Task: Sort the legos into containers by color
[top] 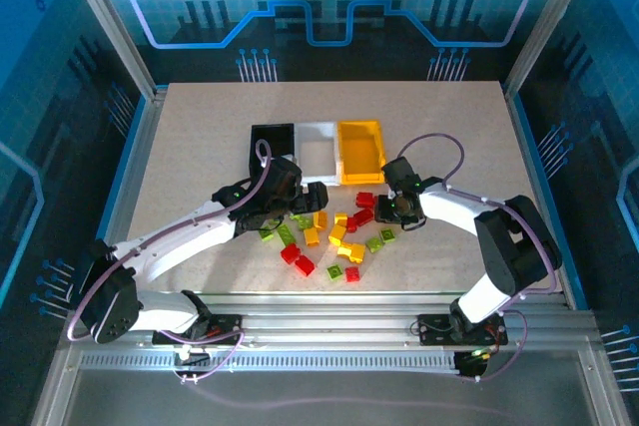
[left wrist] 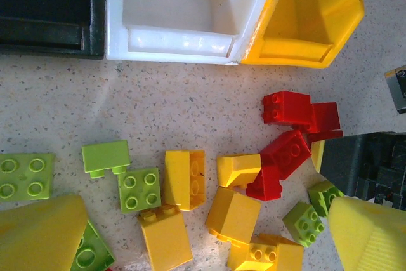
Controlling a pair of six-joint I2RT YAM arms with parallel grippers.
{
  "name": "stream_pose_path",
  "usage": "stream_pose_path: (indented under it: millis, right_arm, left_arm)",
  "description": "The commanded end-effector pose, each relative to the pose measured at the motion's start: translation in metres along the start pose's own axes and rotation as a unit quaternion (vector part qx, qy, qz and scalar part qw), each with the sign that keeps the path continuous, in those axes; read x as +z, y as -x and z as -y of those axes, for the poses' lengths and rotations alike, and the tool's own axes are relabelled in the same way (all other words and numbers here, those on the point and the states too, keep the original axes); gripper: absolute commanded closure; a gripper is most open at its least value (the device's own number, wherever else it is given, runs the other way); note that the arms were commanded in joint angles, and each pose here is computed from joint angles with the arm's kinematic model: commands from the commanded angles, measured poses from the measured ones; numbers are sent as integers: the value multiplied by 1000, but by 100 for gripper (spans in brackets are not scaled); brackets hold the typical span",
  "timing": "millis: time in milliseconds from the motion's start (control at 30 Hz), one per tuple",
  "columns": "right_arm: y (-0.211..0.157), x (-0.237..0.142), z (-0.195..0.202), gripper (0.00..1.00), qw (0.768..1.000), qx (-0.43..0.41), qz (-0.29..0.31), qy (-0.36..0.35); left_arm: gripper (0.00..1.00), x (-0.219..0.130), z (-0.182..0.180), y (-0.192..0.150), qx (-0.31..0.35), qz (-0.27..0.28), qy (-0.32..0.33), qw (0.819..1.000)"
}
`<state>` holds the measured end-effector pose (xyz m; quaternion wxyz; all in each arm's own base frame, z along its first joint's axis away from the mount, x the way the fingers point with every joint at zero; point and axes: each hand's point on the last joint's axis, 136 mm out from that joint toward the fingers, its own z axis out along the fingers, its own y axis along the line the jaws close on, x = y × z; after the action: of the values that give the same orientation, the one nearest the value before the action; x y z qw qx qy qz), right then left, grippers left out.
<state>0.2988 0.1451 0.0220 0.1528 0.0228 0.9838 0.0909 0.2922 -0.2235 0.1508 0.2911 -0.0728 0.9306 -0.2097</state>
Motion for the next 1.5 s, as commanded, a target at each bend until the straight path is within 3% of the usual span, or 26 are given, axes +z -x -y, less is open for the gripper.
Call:
stream_pose_path:
  millis: [0, 233, 400, 800, 1100, 1233, 1333, 1467]
  right_arm:
    - [3, -9, -5, 68, 1000, -6, 14, 8]
    - [4, -58, -10, 78, 998, -27, 46, 35]
    - [42, -87, -39, 77, 994, -39, 81, 68]
    - [146, -24, -72, 72, 995, -14, 94, -11]
    - [164, -4, -72, 55, 996, 8, 80, -39]
    - [168, -17, -83, 50, 996, 8, 90, -22]
    - [165, -36, -88, 39, 994, 3, 106, -7]
    - [145, -58, -89, 31, 993, 0, 115, 21]
  left_arm:
    - [1, -5, -5, 1, -4, 8, 5, 1000]
    - [1, -11, -17, 2, -11, 21, 24, 999]
    - [1, -16, -39, -8, -25, 23, 52, 998]
    - [1, -29, -84, -33, -61, 12, 94, 994]
    - [1, -29, -98, -37, -81, -6, 112, 990]
    - [1, -26, -96, -39, -84, -23, 104, 991]
    - [1, -25, -92, -38, -78, -27, 94, 992]
    - [14, -20, -100, -43, -68, -44, 124, 989]
